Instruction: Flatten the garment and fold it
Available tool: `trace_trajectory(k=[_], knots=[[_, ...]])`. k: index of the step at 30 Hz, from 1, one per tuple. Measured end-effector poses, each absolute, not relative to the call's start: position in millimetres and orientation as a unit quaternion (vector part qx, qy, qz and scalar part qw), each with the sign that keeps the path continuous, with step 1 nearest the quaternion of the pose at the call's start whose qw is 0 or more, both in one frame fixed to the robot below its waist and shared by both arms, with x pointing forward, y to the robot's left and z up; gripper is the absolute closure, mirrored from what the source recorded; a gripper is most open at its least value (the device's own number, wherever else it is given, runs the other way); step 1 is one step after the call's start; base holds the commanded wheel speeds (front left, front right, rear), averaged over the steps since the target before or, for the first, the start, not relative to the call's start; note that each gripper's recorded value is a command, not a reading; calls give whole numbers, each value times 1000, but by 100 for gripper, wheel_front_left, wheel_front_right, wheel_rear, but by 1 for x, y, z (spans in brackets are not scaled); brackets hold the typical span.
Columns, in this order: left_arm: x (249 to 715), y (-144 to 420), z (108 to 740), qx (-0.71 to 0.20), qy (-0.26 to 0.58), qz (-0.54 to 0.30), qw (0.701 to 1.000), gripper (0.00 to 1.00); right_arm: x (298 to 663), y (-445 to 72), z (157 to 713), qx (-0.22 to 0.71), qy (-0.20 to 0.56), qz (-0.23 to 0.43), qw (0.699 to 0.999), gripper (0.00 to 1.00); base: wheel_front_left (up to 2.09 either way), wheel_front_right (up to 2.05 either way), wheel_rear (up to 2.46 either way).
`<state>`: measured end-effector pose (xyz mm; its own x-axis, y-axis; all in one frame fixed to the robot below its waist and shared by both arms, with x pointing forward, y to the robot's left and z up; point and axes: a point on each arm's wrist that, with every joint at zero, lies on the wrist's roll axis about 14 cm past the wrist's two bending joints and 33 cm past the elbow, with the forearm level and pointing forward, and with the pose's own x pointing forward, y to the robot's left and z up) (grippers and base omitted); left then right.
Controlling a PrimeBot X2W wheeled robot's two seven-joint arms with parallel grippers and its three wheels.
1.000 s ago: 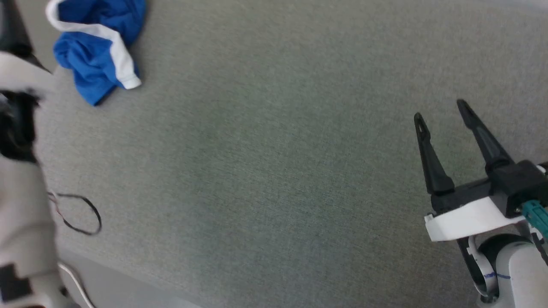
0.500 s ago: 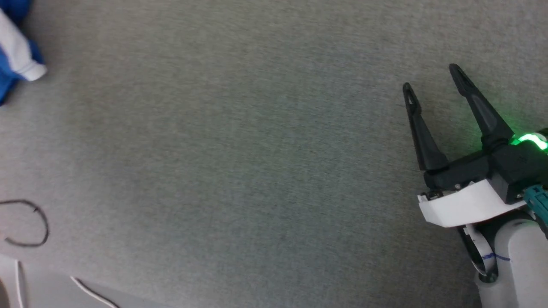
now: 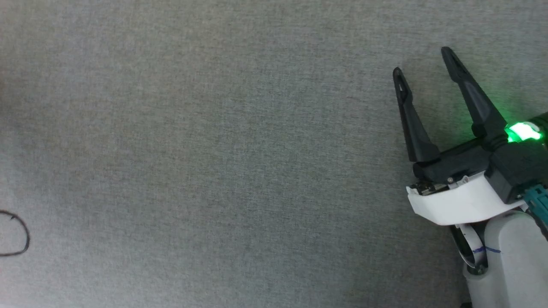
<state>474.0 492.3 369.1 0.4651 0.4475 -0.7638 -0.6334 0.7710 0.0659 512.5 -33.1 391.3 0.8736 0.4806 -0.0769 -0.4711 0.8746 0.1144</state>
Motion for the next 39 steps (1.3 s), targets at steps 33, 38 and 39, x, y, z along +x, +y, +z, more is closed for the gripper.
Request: trace_trajectory(k=[33,38,39], knots=[[528,363,785,176,-238,136,945,100,444,-92,508,39,-36,157,986,0,0,0,0],[538,285,787,132,-261,50,955,100,430,-117,521,33,-48,124,991,0,0,0,0],[540,265,784,117,-263,28,957,100,427,-124,522,32,-49,115,992,0,0,0,0]])
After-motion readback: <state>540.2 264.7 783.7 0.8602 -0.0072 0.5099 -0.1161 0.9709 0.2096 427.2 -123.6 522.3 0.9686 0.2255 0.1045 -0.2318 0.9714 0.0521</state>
